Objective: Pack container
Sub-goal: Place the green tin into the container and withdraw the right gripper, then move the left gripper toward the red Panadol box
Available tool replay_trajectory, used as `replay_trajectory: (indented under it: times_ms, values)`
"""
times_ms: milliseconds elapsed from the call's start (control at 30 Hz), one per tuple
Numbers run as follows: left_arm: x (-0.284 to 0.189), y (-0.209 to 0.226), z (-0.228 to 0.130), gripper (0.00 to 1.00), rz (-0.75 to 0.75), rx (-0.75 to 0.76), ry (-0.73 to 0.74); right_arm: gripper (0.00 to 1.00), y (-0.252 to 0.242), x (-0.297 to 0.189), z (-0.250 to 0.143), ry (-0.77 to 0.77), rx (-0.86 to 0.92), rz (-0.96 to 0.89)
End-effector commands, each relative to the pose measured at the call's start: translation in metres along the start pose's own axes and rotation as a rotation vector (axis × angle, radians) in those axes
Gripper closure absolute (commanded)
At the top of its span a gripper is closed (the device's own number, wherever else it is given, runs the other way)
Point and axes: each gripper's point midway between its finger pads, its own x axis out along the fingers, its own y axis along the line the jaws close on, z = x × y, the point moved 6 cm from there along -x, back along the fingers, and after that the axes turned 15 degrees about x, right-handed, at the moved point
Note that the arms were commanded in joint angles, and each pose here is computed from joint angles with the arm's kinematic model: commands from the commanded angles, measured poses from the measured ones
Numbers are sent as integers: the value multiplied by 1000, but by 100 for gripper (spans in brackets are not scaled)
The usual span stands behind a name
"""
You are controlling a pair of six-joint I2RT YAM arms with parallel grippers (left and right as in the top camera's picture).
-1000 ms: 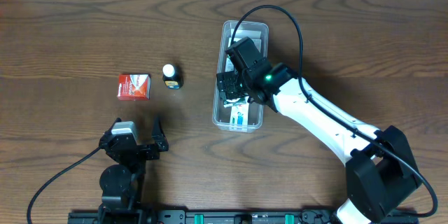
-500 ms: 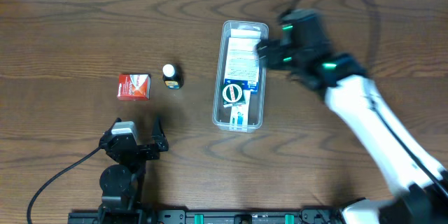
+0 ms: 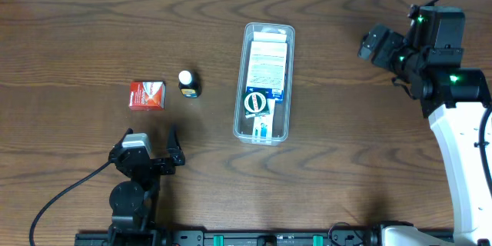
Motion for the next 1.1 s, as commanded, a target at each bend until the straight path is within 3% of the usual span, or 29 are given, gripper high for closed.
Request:
replay_trajectory:
  times_ms: [0, 233, 433, 600, 833, 1067]
  values:
    - [2, -5, -4, 2, -39, 10, -9, 1, -3, 0, -2, 15, 3, -16]
    - [-4, -1, 18, 2, -32, -129, 82, 1, -4, 0, -3, 24, 3, -23]
    - [9, 24, 69, 2, 132, -76, 305, 1, -4, 0, -3, 24, 3, -23]
    - [50, 40, 98, 2, 158, 44, 547, 1, -4, 0, -3, 24, 3, -23]
    - [119, 57, 65, 2, 168, 65, 872, 1, -4, 0, -3, 23, 3, -22]
    - [149, 54, 19, 2, 139, 93, 1003, 1, -4, 0, -3, 24, 3, -23]
